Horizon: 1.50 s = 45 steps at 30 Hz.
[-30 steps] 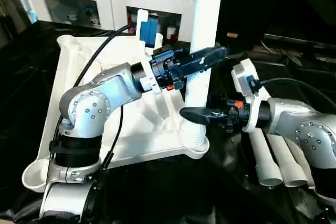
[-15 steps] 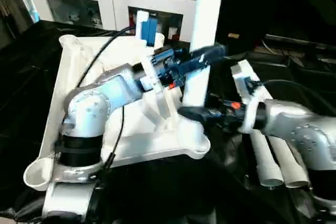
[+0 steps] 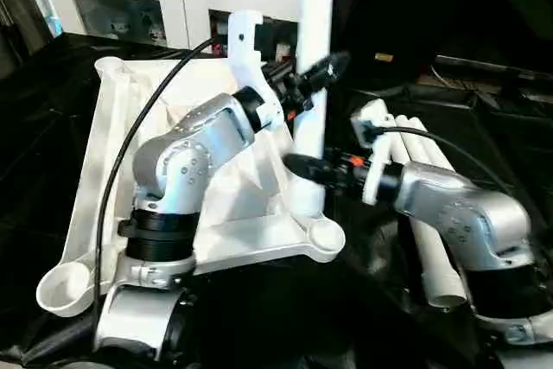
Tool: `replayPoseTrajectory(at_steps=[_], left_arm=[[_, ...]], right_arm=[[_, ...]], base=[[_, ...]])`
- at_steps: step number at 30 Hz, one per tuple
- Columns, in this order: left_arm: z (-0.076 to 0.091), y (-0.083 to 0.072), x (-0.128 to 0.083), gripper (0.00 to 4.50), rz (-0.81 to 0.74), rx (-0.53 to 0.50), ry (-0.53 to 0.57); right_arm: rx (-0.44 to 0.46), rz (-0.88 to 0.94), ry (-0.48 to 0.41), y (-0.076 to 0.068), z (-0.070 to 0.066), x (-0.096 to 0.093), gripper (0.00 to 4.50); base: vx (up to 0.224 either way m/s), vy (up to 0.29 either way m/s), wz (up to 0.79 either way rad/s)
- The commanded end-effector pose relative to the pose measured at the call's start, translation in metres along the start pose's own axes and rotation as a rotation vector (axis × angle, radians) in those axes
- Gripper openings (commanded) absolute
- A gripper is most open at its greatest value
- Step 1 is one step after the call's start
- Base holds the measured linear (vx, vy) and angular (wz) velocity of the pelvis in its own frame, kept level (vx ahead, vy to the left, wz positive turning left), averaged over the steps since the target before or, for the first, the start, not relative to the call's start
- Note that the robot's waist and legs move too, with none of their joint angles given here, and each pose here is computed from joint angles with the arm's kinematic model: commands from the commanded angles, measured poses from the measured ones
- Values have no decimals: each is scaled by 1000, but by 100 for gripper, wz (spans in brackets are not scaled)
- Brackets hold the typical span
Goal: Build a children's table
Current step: Pick table leg
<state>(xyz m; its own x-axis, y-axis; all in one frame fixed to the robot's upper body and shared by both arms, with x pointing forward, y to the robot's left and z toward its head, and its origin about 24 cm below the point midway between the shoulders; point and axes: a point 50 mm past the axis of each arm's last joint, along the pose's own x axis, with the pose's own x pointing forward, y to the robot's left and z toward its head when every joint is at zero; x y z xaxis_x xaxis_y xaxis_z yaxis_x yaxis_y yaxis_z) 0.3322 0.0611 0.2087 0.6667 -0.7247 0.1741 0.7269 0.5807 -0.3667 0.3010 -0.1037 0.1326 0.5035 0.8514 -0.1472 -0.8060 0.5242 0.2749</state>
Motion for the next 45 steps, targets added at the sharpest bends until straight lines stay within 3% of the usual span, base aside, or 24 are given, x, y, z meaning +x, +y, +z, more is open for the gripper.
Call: replayPoseTrajectory(at_steps=[1, 3, 5, 6, 9, 21, 29, 45], left_arm=[[3, -7, 4, 191, -17, 9, -4], [3, -9, 4, 187, -29, 2, -8], [3, -12, 4, 183, -49, -16, -7], [3, -14, 4, 182, -66, -22, -7], [4, -16, 4, 182, -85, -12, 7], [2, -22, 4, 180, -147, 45, 71], [2, -28, 4, 180, -199, 74, 84], [-4, -35, 0, 180, -272, 100, 123]], right_arm=[[-52, -58, -37, -6, 10, 0, 222], [-42, -65, -42, -7, 11, 0, 256], [-27, -63, -47, -8, 12, 0, 256], [-12, -52, -45, -8, 12, -1, 291], [-54, 6, 9, -6, 12, -11, 300], [-83, 97, 94, -4, 12, -25, 300], [-41, 101, 159, -2, -2, -21, 300], [-25, 116, 140, 0, 0, -18, 300]], base=[[0, 0, 0], [0, 0, 0], [0, 0, 0], [0, 0, 0], [0, 0, 0], [0, 0, 0], [0, 0, 0], [0, 0, 0]])
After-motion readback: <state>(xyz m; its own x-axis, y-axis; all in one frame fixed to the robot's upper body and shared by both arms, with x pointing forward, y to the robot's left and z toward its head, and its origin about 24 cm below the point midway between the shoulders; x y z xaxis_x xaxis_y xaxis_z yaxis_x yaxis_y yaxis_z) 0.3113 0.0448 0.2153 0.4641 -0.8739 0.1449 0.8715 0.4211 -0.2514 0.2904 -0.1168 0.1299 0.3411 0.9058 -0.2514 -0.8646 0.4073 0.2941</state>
